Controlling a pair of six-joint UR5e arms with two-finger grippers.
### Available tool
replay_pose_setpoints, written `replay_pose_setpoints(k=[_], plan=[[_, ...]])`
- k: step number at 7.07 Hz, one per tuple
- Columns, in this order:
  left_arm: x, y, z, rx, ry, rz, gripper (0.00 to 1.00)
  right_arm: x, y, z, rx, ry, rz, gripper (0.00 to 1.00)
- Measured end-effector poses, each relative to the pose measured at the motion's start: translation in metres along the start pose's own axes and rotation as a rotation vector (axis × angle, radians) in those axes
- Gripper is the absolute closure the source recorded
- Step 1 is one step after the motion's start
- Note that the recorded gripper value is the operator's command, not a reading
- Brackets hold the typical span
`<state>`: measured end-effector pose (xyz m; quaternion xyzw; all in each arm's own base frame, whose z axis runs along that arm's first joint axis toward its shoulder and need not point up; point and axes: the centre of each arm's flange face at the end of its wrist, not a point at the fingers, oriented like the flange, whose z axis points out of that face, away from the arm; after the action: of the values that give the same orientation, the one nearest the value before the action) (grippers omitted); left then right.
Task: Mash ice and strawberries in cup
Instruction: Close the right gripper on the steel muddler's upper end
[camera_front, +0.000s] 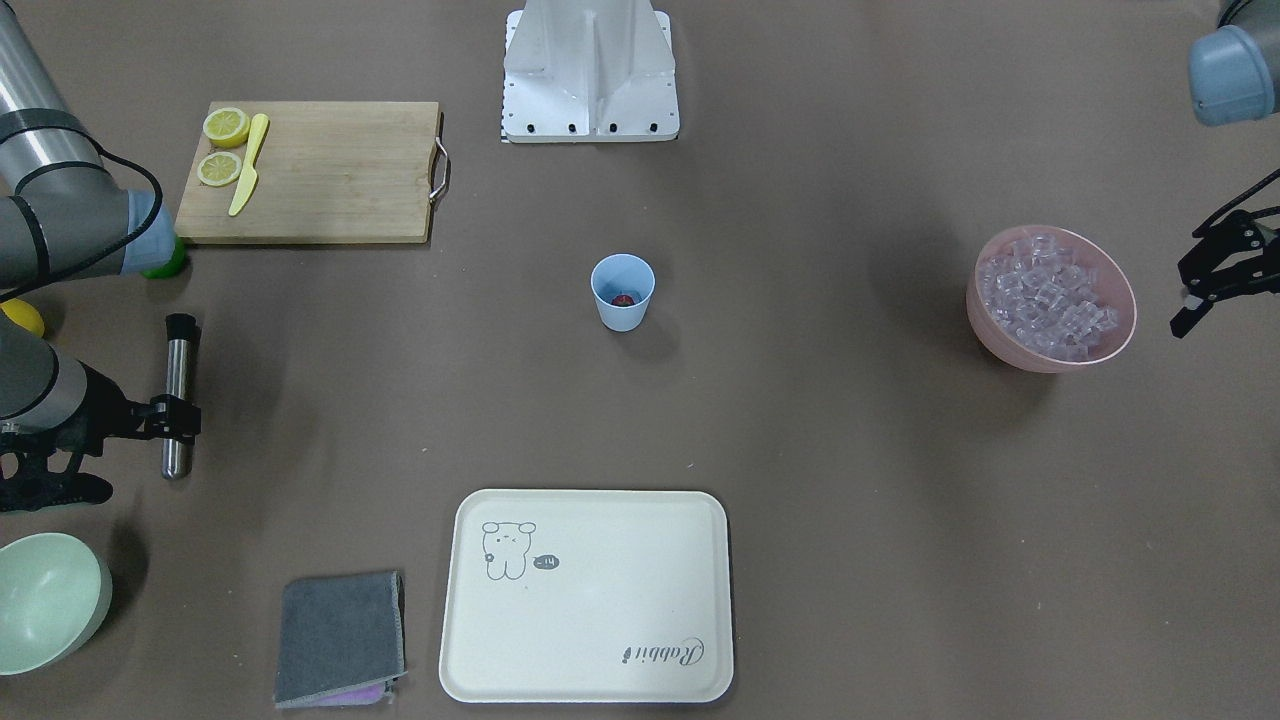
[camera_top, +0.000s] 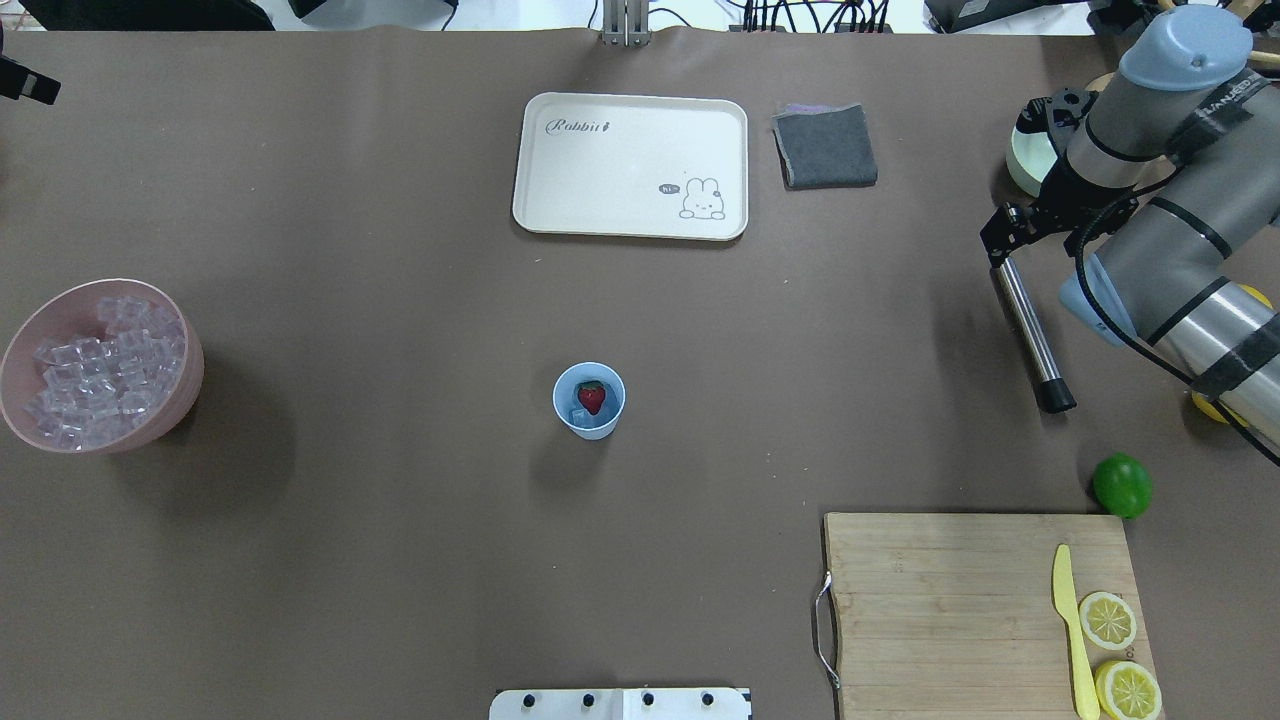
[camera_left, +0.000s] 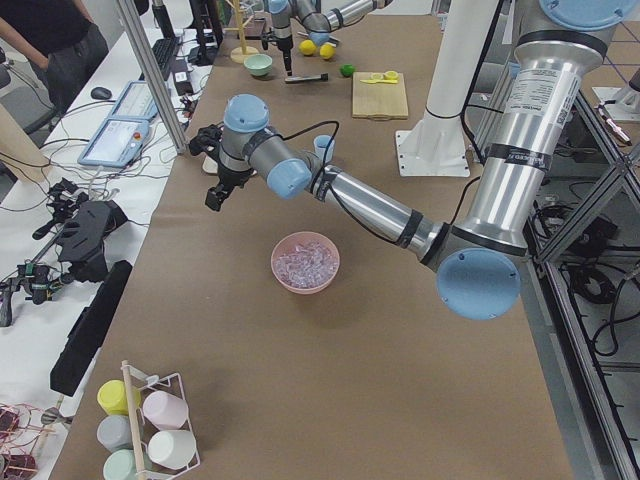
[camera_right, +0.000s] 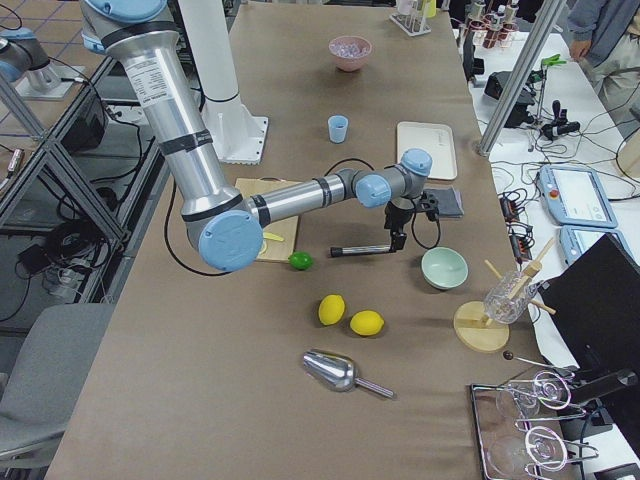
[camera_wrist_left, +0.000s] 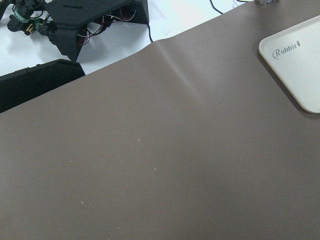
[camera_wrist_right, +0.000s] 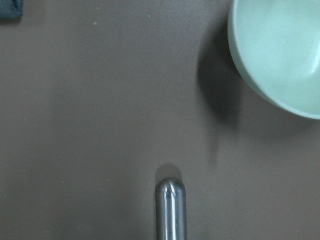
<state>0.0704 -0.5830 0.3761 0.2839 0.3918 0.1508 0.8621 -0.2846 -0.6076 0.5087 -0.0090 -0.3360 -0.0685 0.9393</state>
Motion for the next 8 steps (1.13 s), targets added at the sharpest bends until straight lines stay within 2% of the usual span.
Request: replay_pose_setpoints(k=[2,3,4,5,6,7,8], plan=[[0.003,-0.004,0.001,0.004,-0.011,0.007,0.03,-0.002,-0.001,0.019,-0.005,-0.004,-0.018,0.21],[0.003,-0.005,0.001,0.007,-0.013,0.008,0.03,-0.005,0.0,0.024,-0.007,-0.005,-0.023,0.41],[0.002,-0.005,0.001,0.01,-0.026,0.009,0.03,-0.007,0.001,0.028,-0.011,-0.005,-0.027,0.42],[0.002,-0.006,0.002,0.013,-0.046,0.011,0.03,-0.007,0.002,0.031,-0.016,-0.004,-0.028,0.48],[0.003,-0.008,0.004,0.014,-0.054,0.015,0.03,-0.007,0.002,0.033,-0.019,-0.003,-0.029,0.66],[0.006,-0.012,0.005,0.015,-0.055,0.019,0.03,-0.007,0.002,0.034,-0.02,-0.002,-0.028,1.0],[0.007,-0.014,0.008,0.014,-0.054,0.022,0.03,-0.007,0.002,0.035,-0.021,0.0,-0.028,1.0]])
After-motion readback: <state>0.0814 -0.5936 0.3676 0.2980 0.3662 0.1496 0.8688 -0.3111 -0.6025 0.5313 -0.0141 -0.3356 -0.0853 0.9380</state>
